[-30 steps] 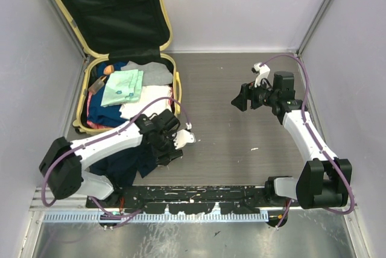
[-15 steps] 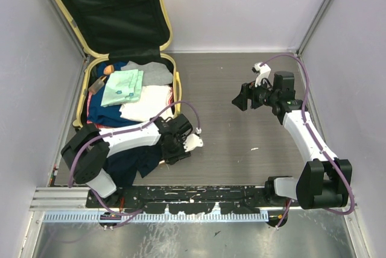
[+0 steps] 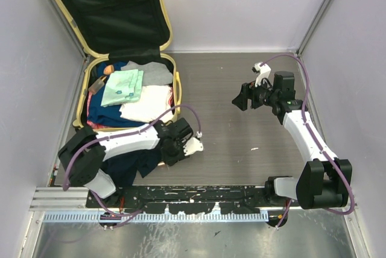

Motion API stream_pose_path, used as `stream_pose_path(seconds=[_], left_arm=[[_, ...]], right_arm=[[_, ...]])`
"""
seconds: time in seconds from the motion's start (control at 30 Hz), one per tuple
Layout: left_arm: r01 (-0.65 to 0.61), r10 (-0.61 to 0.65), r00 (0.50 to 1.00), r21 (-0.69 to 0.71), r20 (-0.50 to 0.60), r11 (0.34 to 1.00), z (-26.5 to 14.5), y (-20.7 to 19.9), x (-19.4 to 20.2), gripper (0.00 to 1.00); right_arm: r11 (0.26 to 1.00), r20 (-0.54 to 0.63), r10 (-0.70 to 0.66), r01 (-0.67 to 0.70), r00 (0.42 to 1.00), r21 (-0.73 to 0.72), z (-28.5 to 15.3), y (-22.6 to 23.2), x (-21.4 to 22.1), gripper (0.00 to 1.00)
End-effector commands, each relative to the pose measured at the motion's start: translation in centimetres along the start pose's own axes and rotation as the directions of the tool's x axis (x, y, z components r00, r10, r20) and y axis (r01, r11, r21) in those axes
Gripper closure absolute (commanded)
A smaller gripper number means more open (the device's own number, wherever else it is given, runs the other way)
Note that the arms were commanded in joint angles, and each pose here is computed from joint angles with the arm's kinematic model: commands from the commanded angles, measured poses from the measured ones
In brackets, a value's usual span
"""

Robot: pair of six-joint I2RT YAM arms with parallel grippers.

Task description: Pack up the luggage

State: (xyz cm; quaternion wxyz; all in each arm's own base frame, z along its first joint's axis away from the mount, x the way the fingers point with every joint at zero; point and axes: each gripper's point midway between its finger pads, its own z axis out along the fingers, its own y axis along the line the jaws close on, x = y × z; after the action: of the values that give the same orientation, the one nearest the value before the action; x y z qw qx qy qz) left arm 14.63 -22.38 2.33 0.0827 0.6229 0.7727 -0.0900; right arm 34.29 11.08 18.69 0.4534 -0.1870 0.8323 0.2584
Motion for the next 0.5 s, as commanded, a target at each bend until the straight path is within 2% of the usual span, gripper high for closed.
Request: stream_pose_path(seconds=[0.0, 0.1, 0.2, 0.37, 0.47], left_arm=[[-0.016, -0.023, 0.956, 0.13, 0.291, 0.991, -7.7, -2.3, -7.4, 0.89], [0.011, -0.087, 0.919, 0.196, 0.385, 0.981, -12.3, -2.1, -10.0, 0.91], [0.103, -0.18, 0.875, 0.189, 0.45, 0.977, -15.5, 1.2, -10.7, 0.92], [0.257, -0.251, 0.816, 0.063, 0.521, 0.964, -20.1, 9.0, -9.7, 0.93], [0.41, -0.339, 0.746, 0.006, 0.574, 0.912, -23.3, 15.0, -7.7, 0.93]], right_arm=[[1.0, 0.063, -0.028, 0.029, 0.998, -0.004, -0.4, 0.2, -1.9, 0.22], [1.0, 0.066, -0.022, 0.023, 0.998, -0.008, -0.3, 0.2, -1.8, 0.23], [1.0, 0.066, -0.016, 0.017, 0.998, -0.014, -0.2, 0.3, -1.8, 0.22], [1.0, 0.071, -0.014, 0.015, 0.997, -0.013, -0.3, 0.4, -1.9, 0.22], [1.0, 0.072, 0.003, -0.002, 0.997, -0.019, -0.3, 0.5, -1.9, 0.23]])
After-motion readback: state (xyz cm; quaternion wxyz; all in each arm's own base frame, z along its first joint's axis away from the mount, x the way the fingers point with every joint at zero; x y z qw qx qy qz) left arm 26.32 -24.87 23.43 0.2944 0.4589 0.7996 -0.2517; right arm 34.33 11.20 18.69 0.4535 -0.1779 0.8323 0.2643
